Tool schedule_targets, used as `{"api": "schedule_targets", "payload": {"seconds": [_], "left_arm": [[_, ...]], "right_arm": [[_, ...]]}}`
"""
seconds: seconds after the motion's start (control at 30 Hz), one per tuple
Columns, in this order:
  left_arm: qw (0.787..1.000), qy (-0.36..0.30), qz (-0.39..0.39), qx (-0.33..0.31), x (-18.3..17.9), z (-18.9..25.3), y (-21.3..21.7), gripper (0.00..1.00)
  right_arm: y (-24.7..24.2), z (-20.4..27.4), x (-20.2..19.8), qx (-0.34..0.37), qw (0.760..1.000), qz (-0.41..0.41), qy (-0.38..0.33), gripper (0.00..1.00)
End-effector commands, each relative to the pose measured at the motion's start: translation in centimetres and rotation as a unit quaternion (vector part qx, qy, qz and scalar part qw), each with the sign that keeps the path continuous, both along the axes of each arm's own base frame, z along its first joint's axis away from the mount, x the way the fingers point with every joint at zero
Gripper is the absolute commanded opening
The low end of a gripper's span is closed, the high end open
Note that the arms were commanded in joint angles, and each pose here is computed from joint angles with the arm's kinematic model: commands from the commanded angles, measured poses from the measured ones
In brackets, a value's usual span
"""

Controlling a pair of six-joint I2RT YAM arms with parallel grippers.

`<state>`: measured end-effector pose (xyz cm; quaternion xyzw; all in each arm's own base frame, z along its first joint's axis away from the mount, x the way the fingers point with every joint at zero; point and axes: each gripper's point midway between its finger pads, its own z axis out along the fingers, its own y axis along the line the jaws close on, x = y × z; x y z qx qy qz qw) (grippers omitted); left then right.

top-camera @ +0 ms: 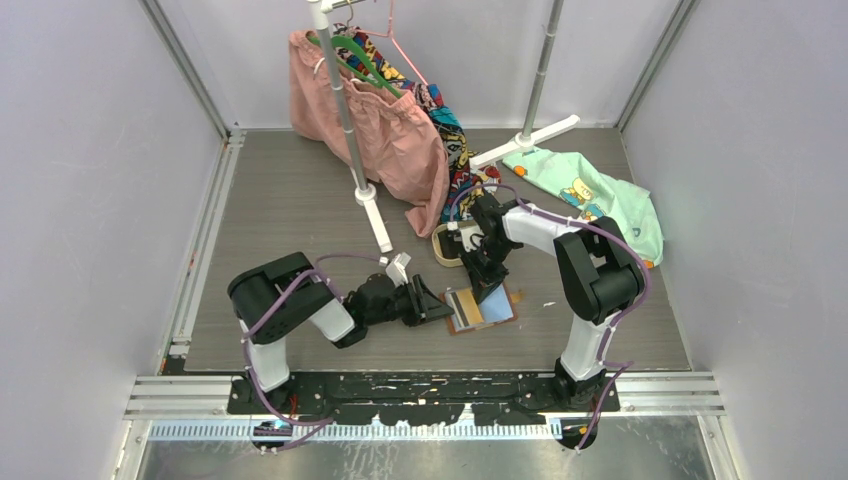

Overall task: Put the credit cards into the card holder
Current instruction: Insert the credit card into the card holder.

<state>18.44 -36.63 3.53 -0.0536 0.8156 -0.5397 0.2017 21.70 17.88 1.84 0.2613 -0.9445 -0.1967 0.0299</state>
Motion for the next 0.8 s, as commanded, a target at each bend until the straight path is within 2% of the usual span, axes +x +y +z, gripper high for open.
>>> {"api": "schedule_targets", "payload": {"seconds": [0.0,0.33,0.5,0.77], "left_arm": [[0.999,-0.035,0.015,-0.011,1.6,2.8,-0.9,0.39],[0.999,-0.030,0.037,0.009,2.2,3.2,-1.8,0.37],[0.997,-0.055,0.050,-0.017,2.1,4.9,-2.2,0.31],[0.993,-0.104,0.037,-0.045,1.6,7.6,-3.7,0.34]], "right_arm": [[2.1,2.0,0.1,0.059,0.998,0.010,0.000,0.10],[2.5,2.4,-0.1,0.071,0.997,0.009,0.009,0.10],[2.0,1.8,0.2,0.052,0.999,0.005,0.004,0.10],[2.0,1.9,0.3,0.053,0.999,0.004,0.004,0.10]]}}
